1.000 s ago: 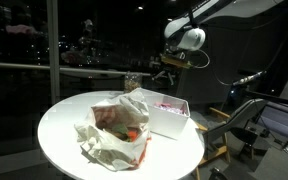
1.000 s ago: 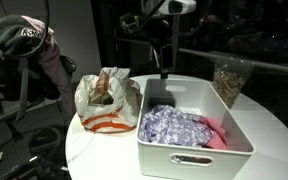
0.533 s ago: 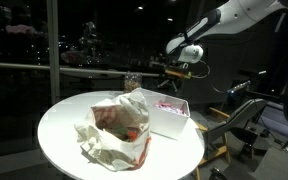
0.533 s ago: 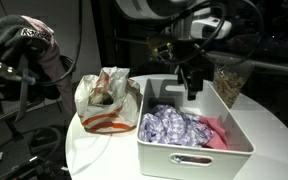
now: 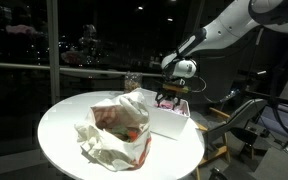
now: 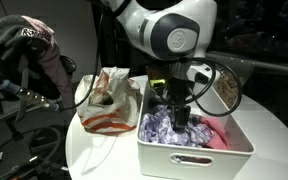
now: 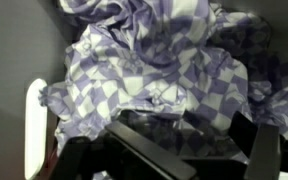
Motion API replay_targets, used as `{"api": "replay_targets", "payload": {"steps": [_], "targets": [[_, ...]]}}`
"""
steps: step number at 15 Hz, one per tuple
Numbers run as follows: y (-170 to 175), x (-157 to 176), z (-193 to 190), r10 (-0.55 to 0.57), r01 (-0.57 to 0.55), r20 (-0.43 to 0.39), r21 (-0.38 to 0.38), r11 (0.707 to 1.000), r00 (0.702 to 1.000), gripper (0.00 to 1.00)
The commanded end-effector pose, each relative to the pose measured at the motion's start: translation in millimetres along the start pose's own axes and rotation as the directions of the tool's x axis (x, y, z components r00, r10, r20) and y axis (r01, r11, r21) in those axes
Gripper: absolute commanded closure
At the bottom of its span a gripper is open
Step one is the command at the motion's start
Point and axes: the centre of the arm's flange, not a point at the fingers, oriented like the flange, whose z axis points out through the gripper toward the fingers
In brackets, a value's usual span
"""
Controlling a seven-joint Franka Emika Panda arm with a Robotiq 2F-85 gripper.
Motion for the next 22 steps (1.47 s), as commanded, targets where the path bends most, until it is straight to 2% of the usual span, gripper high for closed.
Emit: {"api": "replay_targets", "payload": {"steps": [1, 3, 5, 6, 7, 8, 14, 17, 19, 22], "targets": [[3, -9, 15, -0.03, 0.03, 0.021, -0.016, 0.999, 0.999, 0.0], [3, -6, 27, -0.056, 0.057, 0.018, -0.034, 0.998, 0.998, 0.0], [2, -4, 38, -0.067, 0.069, 0.059, -0.034, 0.997, 0.996, 0.0], [2, -3, 45, -0.092, 0.095, 0.054, -0.036, 0.995, 0.994, 0.25], [2, -2, 51, -0.117, 0.119, 0.048, -0.043, 0.992, 0.992, 0.25], [3, -1, 54, -0.135, 0.137, 0.04, -0.05, 0.989, 0.99, 0.32], [3, -6, 54, -0.154, 0.155, 0.043, -0.035, 0.987, 0.987, 0.8], [0, -15, 34, -0.143, 0.144, 0.035, -0.027, 0.989, 0.989, 1.0], [-2, -22, 5, -0.144, 0.144, 0.006, -0.009, 0.99, 0.99, 1.0], [-4, -37, -54, -0.157, 0.16, -0.08, 0.029, 0.987, 0.984, 0.99]]}}
